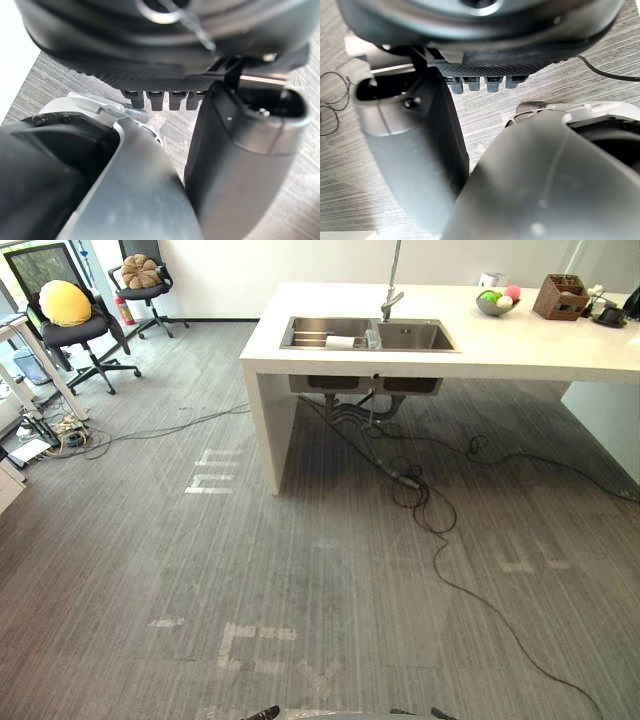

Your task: Walk over to the sink, pick up the cup, carry it to the dishwasher, place the cup inside the dishwasher, then close the dishwasher door

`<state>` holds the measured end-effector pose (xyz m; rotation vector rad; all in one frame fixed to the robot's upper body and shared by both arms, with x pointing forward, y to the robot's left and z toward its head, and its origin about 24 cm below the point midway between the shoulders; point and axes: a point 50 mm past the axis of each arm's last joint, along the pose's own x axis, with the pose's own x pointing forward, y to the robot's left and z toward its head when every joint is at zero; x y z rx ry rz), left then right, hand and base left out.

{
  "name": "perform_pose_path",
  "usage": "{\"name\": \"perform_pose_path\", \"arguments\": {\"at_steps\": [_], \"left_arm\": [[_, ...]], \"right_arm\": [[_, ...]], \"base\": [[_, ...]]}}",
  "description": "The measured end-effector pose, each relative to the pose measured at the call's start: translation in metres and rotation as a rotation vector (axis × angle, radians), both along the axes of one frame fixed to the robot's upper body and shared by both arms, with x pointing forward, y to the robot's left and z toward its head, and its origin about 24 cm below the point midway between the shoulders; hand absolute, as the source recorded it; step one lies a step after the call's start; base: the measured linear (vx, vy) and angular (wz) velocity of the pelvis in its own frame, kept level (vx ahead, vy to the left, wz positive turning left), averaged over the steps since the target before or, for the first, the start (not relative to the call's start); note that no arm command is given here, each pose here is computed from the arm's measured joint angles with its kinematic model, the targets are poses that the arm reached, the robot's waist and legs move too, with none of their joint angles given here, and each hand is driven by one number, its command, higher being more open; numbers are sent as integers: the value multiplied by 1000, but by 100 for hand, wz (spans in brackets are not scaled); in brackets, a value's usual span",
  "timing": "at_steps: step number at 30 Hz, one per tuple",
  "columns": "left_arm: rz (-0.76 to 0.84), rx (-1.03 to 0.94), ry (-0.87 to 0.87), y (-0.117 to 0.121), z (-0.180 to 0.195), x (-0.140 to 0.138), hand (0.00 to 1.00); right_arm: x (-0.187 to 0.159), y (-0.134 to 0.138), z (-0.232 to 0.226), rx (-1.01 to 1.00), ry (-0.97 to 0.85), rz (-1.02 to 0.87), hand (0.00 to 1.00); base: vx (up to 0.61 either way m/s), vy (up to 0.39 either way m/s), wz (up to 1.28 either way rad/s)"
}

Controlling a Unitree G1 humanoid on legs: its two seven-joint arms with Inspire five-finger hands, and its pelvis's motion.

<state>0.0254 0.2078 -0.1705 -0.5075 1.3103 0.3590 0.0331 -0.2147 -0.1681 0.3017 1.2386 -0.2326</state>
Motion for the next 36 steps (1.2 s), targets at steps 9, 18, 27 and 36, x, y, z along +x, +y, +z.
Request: {"name": "perform_pose_path", "arguments": {"at_steps": [9,18,27,36], "left_arm": [[44,32,-12,1,-1,-2,100],[310,-31,50,-6,-3,-12,100],[358,-74,75,-9,-3,-16,100],[346,-78,63,-4,-2,-16,100]], "right_arm": [[-1,0,-1,28,10,-20,100],[2,1,-1,55,-28,-44,100],[12,-1,4,102,-143,-128,100],[31,2,11,141,-292,-296,100]], "base": [[-45,-8,1],[-45,-5,9],[-22,27,23],[64,15,13]]}}
